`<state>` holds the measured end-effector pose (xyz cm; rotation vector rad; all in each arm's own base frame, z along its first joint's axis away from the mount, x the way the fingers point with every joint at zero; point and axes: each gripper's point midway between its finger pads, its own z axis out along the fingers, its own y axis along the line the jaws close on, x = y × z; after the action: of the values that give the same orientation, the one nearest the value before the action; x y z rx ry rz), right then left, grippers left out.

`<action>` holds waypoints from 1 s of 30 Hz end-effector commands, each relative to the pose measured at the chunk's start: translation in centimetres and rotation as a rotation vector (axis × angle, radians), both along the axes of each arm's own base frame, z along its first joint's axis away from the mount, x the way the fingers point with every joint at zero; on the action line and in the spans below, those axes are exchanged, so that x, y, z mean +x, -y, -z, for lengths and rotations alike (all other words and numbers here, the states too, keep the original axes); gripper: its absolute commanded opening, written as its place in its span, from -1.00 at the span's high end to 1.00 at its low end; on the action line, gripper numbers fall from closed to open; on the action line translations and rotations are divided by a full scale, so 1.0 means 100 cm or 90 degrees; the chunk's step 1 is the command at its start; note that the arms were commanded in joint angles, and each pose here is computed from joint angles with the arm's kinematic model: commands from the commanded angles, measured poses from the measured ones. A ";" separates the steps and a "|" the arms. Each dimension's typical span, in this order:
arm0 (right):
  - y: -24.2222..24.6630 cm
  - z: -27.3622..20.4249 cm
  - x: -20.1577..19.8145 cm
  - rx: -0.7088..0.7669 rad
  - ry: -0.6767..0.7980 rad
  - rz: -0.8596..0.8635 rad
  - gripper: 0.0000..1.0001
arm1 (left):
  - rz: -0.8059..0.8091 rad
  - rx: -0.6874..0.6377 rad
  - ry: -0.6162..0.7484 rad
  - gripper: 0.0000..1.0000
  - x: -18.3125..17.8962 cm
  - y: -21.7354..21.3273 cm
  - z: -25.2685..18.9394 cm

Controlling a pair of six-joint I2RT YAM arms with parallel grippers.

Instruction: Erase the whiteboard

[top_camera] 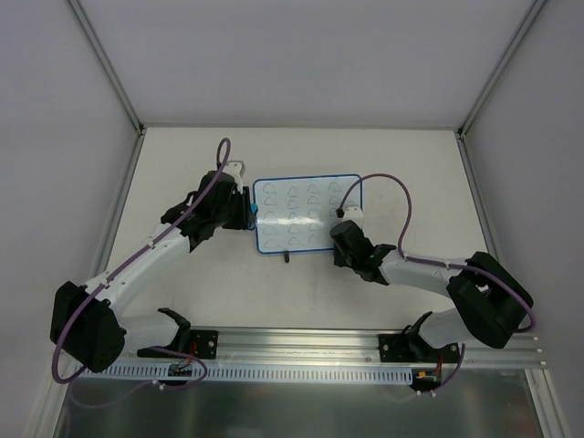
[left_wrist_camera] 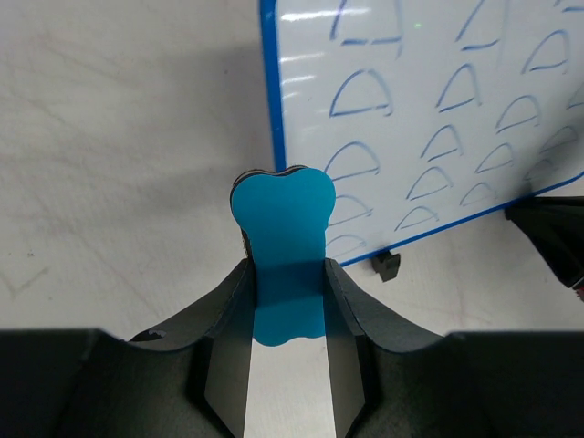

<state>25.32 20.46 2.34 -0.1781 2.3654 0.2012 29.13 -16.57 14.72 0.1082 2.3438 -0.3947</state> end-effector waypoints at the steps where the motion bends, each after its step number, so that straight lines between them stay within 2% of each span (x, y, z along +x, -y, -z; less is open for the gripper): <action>1: 0.004 0.011 -0.022 -0.010 -0.042 -0.039 0.99 | 0.006 -0.004 0.063 0.85 0.014 0.014 -0.035; 11: 0.003 0.005 -0.020 0.003 -0.034 -0.018 0.99 | -0.012 0.033 0.087 0.92 0.037 0.031 -0.037; 19: 0.005 0.011 -0.023 0.002 -0.046 -0.012 0.99 | -0.036 0.043 0.152 1.00 0.065 0.036 -0.042; 30: 0.001 0.014 -0.026 0.008 -0.051 -0.032 0.99 | -0.022 0.068 0.166 1.00 0.072 0.057 -0.016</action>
<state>24.79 20.38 2.30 -0.1912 2.3692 0.2192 35.41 -21.67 16.33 0.1475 2.1524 -0.2566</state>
